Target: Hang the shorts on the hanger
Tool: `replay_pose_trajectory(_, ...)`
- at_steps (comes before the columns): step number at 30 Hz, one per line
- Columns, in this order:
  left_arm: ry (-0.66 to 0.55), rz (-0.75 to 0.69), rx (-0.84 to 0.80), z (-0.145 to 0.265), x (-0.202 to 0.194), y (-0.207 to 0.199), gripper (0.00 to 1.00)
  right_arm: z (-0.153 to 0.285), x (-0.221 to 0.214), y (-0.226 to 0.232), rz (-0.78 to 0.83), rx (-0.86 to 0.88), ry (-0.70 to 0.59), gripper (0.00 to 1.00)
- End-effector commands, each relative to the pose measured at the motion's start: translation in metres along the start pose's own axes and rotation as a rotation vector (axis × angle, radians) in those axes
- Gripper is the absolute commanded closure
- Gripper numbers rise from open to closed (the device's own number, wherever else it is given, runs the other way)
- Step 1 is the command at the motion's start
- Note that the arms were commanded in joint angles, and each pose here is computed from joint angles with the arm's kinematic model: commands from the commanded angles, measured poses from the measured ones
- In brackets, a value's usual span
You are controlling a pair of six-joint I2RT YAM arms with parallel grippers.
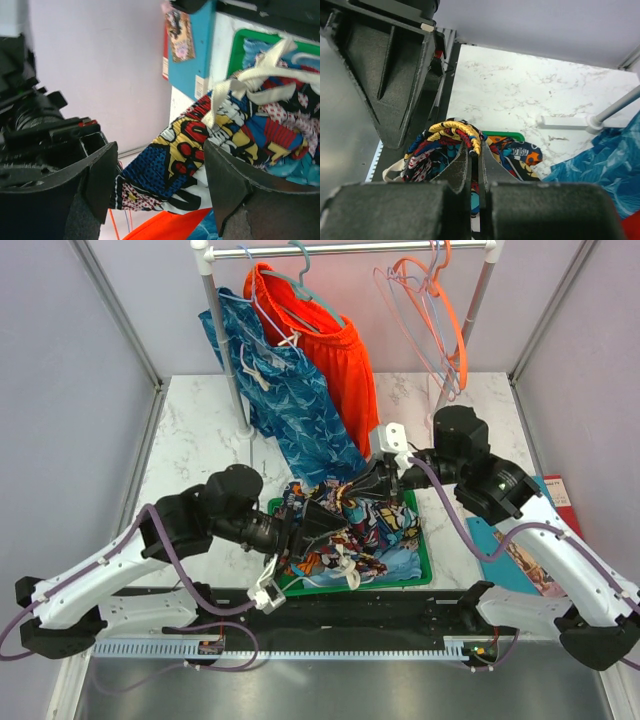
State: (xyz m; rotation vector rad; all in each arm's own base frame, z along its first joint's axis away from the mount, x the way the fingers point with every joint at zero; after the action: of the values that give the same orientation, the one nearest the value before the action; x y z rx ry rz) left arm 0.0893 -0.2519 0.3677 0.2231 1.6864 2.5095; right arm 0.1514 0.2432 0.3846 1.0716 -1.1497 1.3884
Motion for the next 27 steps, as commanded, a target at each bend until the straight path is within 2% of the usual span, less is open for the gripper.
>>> replay_pose_trajectory(1,0.041,-0.175,-0.151,-0.004,-0.001,-0.020,0.23,-0.010,-0.009,0.006,-0.017,0.080,-0.001,0.99)
replay_pose_trajectory(3,0.067,-0.167,-0.205,-0.006,-0.006,-0.028,0.21,-0.013,-0.017,0.008,-0.028,0.093,0.016,0.99)
replay_pose_trajectory(9,0.154,-0.268,-0.398,-0.011,-0.022,-0.056,0.16,-0.023,-0.030,0.012,-0.053,0.127,0.054,0.97)
replay_pose_trajectory(14,0.229,-0.304,-0.517,-0.013,-0.033,-0.066,0.25,-0.036,-0.045,0.014,-0.086,0.159,0.101,0.96)
replay_pose_trajectory(17,0.241,-0.304,-0.547,-0.014,-0.034,-0.070,0.35,-0.041,-0.052,0.012,-0.098,0.171,0.121,0.98)
replay_pose_trajectory(20,0.237,-0.310,-0.568,-0.014,-0.032,-0.077,0.51,-0.043,-0.052,0.008,-0.083,0.167,0.124,1.00)
replay_pose_trajectory(23,0.221,-0.310,-0.592,-0.013,-0.027,-0.084,0.78,-0.046,-0.048,0.003,-0.067,0.155,0.124,1.00)
replay_pose_trajectory(24,0.215,-0.298,-0.596,-0.014,-0.025,-0.089,0.98,-0.047,-0.047,0.001,-0.064,0.147,0.125,1.00)
replay_pose_trajectory(25,0.208,-0.278,-0.583,-0.015,-0.024,-0.089,0.98,-0.048,-0.048,-0.002,-0.064,0.142,0.129,1.00)
replay_pose_trajectory(26,0.204,-0.253,-0.560,-0.016,-0.022,-0.086,0.98,-0.048,-0.044,-0.004,-0.062,0.126,0.126,0.91)
replay_pose_trajectory(27,0.219,-0.167,-0.511,-0.015,-0.021,-0.079,0.98,-0.049,-0.043,-0.007,-0.065,0.108,0.127,0.83)
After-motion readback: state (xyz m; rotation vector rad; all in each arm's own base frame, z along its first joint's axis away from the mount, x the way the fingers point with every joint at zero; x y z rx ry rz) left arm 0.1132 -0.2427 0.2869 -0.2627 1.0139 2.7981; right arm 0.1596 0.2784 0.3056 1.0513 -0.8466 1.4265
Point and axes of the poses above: each gripper's point midway between its finger pads, its own z axis back along the fingers, its own y axis along the line the jaws close on, x = y × z, the point moved 5 cm from there along z, back along the fingers, and after that the axes turned 3 degrees about -z, right-handed, at the moved point
